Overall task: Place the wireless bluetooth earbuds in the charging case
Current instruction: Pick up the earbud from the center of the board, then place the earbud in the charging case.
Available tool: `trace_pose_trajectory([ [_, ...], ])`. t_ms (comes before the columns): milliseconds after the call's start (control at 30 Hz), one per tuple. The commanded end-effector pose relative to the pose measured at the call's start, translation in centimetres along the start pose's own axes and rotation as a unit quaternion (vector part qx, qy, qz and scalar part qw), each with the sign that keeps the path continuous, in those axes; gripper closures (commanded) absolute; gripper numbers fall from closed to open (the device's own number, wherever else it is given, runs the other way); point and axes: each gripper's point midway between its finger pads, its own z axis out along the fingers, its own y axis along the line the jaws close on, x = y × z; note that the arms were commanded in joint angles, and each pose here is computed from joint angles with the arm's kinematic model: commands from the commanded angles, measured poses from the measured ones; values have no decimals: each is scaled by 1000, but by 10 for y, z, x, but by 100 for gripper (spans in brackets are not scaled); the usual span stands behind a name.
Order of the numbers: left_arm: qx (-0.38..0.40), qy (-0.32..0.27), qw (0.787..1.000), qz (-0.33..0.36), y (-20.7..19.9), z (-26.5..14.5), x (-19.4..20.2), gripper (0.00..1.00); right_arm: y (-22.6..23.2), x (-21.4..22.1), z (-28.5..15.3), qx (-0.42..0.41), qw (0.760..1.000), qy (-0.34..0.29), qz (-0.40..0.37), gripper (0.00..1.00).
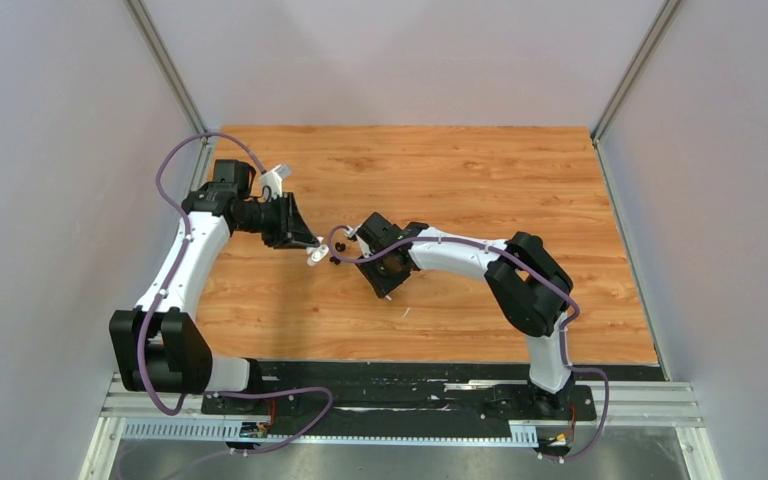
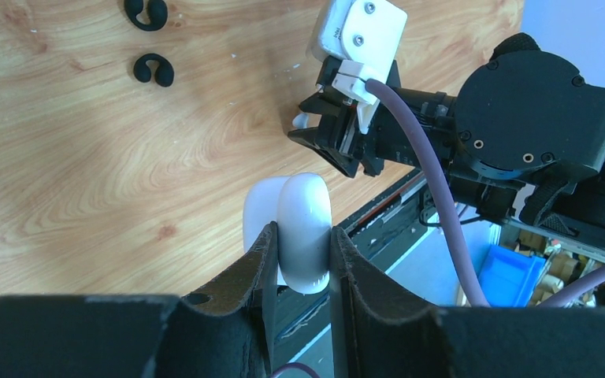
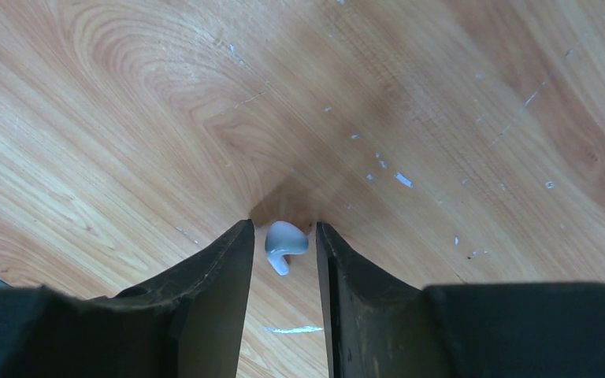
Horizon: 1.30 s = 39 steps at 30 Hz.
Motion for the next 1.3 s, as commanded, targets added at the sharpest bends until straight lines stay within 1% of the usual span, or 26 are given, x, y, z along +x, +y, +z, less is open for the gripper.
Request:
trace_pose_trajectory([
  [0, 21, -11, 1000, 5, -10, -3, -5, 100, -4, -7, 2, 12, 1000, -5, 14, 63],
  [67, 23, -10, 1000, 4, -10, -2, -5, 100, -5, -5, 2, 16, 1000, -4, 11, 64],
  [133, 25, -9, 1000, 4, -10, -2, -6, 100, -8, -2, 4, 20, 1000, 0, 5, 69],
  [167, 25, -8, 1000, 3, -10, -1, -6, 100, -9, -1, 4, 22, 1000, 0, 3, 73],
  [233, 26, -7, 1000, 3, -10, 0, -6, 100, -9, -1, 4, 20, 1000, -2, -7, 85],
  [300, 27, -4, 1000, 4, -9, 1, -6, 100, -9, -9, -1, 16, 999, -17, -25, 99],
  [333, 28, -2, 1000, 4, -8, 1, -5, 100, -9, -15, -5, 10, 999, -28, -33, 100],
  [400, 33, 1, 999, 5, -8, 3, -4, 100, -1, -30, -23, -32, 997, -56, -44, 100],
  [433, 39, 3, 999, 9, -8, 4, -5, 100, 2, -39, -34, -55, 994, -74, -65, 100],
  [467, 51, 6, 999, 14, -12, 5, -5, 100, 4, -48, -48, -76, 989, -94, -82, 100],
  [533, 67, 13, 997, 19, -15, 8, -7, 100, 14, -62, -79, -137, 973, -136, -126, 100],
  [567, 73, 19, 997, 20, -15, 11, -8, 100, 16, -71, -104, -167, 959, -170, -157, 100],
  [600, 85, 22, 995, 36, -22, 12, -9, 100, 21, -77, -127, -200, 941, -202, -184, 100],
  [633, 89, 31, 995, 39, -22, 15, -9, 100, 27, -81, -153, -236, 918, -236, -215, 100],
  [667, 100, 35, 992, 62, -31, 17, -11, 100, 27, -84, -175, -245, 897, -270, -251, 100],
  [767, 145, 57, 983, 98, -55, 25, -10, 100, 30, -88, -229, -236, 821, -359, -376, 100],
  [833, 194, 73, 970, 126, -78, 28, -7, 100, 37, -88, -254, -222, 776, -397, -437, 100],
  [867, 214, 81, 963, 144, -88, 31, -6, 100, 40, -88, -263, -220, 758, -410, -457, 100],
  [933, 257, 95, 947, 167, -106, 32, -2, 100, 48, -84, -277, -228, 728, -428, -484, 100],
  [967, 279, 91, 936, 193, -117, 28, -5, 100, 53, -81, -282, -237, 713, -436, -495, 100],
  [1000, 288, 104, 932, 196, -122, 31, 0, 100, 57, -77, -286, -248, 699, -443, -504, 100],
  [1033, 304, 102, 921, 220, -131, 29, -1, 100, 62, -73, -290, -261, 682, -450, -514, 100],
  [1100, 316, 106, 913, 236, -138, 28, -1, 100, 71, -65, -294, -287, 653, -461, -528, 100],
  [1133, 318, 111, 912, 235, -139, 28, 1, 100, 74, -62, -296, -296, 641, -466, -534, 100],
  [1200, 326, 109, 906, 248, -143, 25, 1, 100, 78, -60, -295, -315, 629, -468, -535, 100],
  [1267, 334, 106, 899, 264, -147, 20, 3, 100, 78, -61, -293, -324, 627, -468, -532, 100],
])
